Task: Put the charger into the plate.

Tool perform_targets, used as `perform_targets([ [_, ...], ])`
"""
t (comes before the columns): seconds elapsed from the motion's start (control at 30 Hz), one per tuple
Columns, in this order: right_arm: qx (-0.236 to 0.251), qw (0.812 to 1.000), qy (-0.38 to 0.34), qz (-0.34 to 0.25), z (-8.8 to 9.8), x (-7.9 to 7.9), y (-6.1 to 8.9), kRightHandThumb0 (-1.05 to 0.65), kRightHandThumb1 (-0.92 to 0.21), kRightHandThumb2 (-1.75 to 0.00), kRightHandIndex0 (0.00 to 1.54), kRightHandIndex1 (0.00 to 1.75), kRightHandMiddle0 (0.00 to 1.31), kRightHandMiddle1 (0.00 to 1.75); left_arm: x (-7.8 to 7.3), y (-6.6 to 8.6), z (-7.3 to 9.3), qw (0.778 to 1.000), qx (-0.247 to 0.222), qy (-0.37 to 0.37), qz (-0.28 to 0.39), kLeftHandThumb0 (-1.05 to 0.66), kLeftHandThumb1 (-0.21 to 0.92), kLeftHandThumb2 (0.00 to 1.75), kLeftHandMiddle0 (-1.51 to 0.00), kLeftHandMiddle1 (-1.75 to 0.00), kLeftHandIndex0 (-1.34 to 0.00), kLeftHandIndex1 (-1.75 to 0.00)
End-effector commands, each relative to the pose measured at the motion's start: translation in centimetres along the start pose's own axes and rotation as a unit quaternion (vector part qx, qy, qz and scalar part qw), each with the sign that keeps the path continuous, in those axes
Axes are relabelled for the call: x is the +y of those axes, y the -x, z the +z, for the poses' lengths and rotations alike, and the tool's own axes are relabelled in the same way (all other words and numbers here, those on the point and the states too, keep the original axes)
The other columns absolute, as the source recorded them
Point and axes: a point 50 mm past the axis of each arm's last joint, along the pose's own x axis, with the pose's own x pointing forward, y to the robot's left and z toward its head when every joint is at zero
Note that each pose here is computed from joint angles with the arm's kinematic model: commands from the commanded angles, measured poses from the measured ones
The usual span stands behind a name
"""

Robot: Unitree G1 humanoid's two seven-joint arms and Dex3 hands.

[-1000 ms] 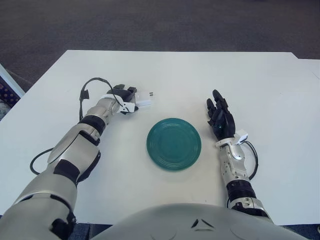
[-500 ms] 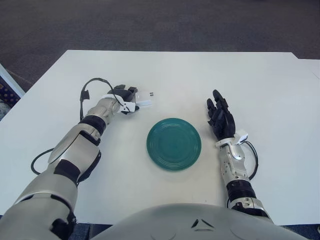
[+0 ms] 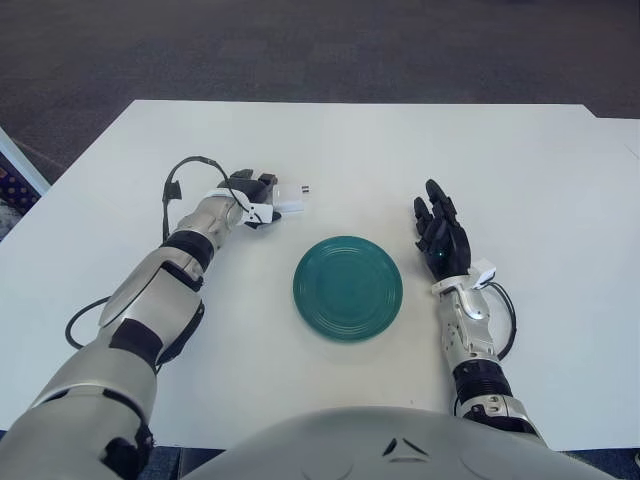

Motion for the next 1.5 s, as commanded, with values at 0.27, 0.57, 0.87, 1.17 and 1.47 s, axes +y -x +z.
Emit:
perform_targets([
  [0.27,0.147,0.987,-0.039,-0.053,-5.7,-1.2,4.9,-0.98,-0.92,-0.98,0.0,0.0,0.0,0.13,0.9,-0.4,1.2,1.0,-0.015,-0.013,0.005,-1.05,0.92,0.72,-0.02,-0.01,-0.01,-0.6],
  [0.57,0.143,0.987,-0.042,-0.057,-5.7,-0.9,4.9,-0.97,-0.92,-0.99,0.0,0.0,0.01,0.15,1.2,-0.4,1.2,1.0,-0.015,-0.013,0.014,-1.05,0.92,0.72,-0.03,0.0,-0.02,-0.62],
  [0.87,0.148,0.986,-0.038,-0.063,-5.8,-0.9,4.9,-0.97,-0.92,-0.99,0.0,0.0,0.0,0.16,1.8,-0.5,1.2,0.999,-0.004,-0.025,0.048,-1.05,0.92,0.71,0.0,0.0,-0.03,-0.63],
  [1.17,0.148,0.986,-0.044,-0.062,-5.8,-0.9,4.9,-0.98,-0.92,-0.98,0.0,0.0,0.0,0.17,2.4,-0.4,1.0,0.997,0.002,-0.023,0.075,-1.05,0.92,0.69,0.0,0.0,-0.05,-0.65],
  [1.47,0.153,0.986,-0.042,-0.06,-5.9,-0.7,4.9,-0.98,-0.92,-0.99,0.0,0.0,0.0,0.14,3.2,-0.4,0.8,0.996,0.0,-0.033,0.087,-1.05,0.92,0.69,0.0,0.0,-0.06,-0.66],
])
